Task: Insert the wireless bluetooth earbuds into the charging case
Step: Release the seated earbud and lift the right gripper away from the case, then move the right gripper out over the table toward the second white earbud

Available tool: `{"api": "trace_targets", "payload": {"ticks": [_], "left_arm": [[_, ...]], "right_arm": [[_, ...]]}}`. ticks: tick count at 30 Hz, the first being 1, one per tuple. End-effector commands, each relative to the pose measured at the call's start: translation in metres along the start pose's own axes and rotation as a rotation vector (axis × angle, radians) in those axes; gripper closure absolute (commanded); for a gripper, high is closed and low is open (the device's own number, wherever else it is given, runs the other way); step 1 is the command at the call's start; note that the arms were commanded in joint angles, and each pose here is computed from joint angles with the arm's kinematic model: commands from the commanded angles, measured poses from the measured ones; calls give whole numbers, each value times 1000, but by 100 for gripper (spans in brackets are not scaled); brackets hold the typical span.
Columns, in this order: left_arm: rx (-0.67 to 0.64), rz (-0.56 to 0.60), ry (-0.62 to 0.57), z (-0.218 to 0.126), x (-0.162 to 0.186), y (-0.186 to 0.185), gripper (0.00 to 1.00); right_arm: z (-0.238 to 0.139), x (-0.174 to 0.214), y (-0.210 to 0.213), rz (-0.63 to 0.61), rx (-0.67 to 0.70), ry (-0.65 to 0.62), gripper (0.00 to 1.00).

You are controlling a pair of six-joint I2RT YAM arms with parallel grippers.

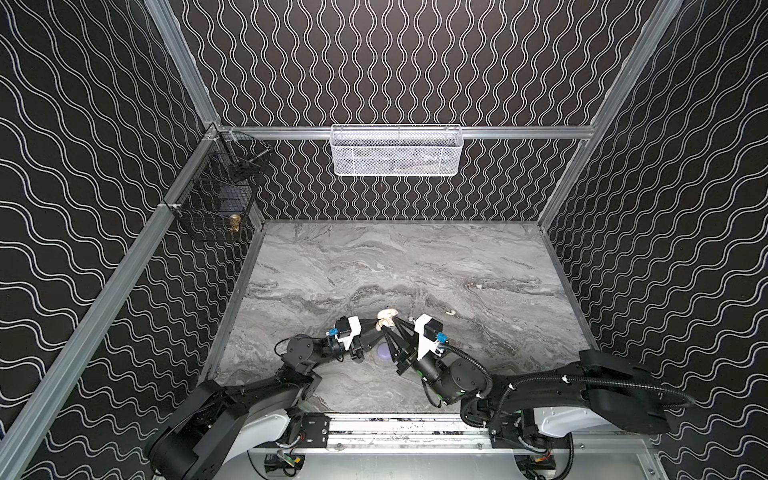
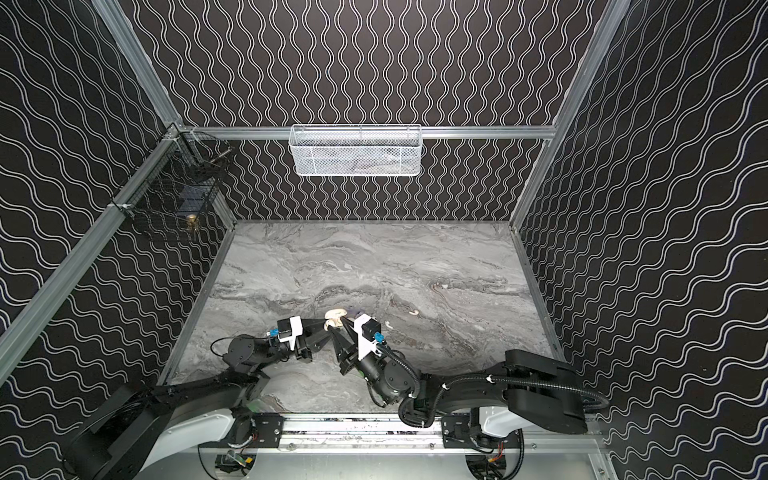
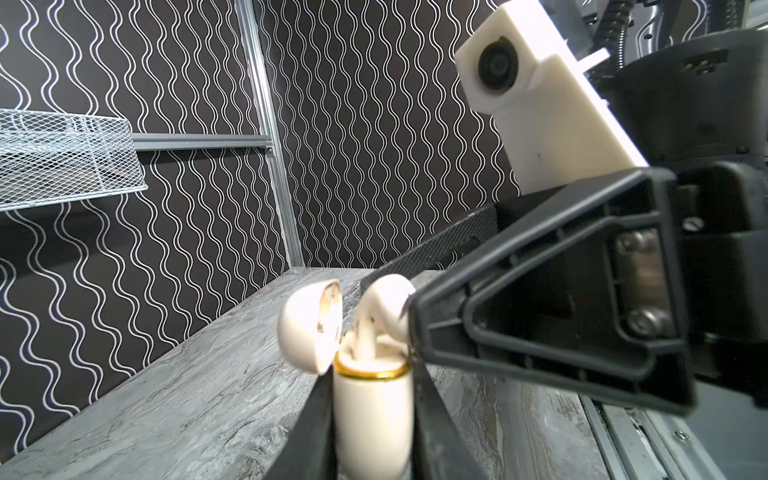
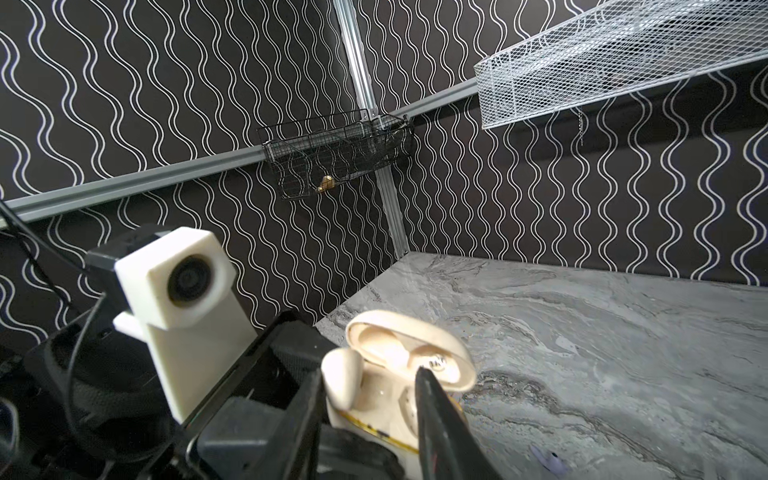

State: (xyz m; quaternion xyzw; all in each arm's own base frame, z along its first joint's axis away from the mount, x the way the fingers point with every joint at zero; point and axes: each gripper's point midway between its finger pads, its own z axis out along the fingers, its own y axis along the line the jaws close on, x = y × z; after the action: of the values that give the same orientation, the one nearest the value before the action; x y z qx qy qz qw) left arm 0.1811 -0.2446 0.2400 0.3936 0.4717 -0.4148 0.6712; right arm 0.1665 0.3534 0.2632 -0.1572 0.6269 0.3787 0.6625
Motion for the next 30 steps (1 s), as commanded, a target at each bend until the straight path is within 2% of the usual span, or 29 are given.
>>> {"api": "trace_targets", "payload": {"ticks": [1,12,20,25,30], "left_arm": [[21,71,-99,0,-27,-4,100],[26,74,-104,0,-29,-5,100],[27,74,-97,1,-28,-5,100],[39,77,-89,1,-26,-6,100],[58,58,-80,5,-23,-7,100]], "right_arm": [[-3,7,-9,-30,40,35,59],[-4,5,-5,-50,14,45,61],[-14,-17,6,-37,-70,15,62],[-7,-34,14,11,-65,63,77],[3,-33,4,24,3,113,81]]}}
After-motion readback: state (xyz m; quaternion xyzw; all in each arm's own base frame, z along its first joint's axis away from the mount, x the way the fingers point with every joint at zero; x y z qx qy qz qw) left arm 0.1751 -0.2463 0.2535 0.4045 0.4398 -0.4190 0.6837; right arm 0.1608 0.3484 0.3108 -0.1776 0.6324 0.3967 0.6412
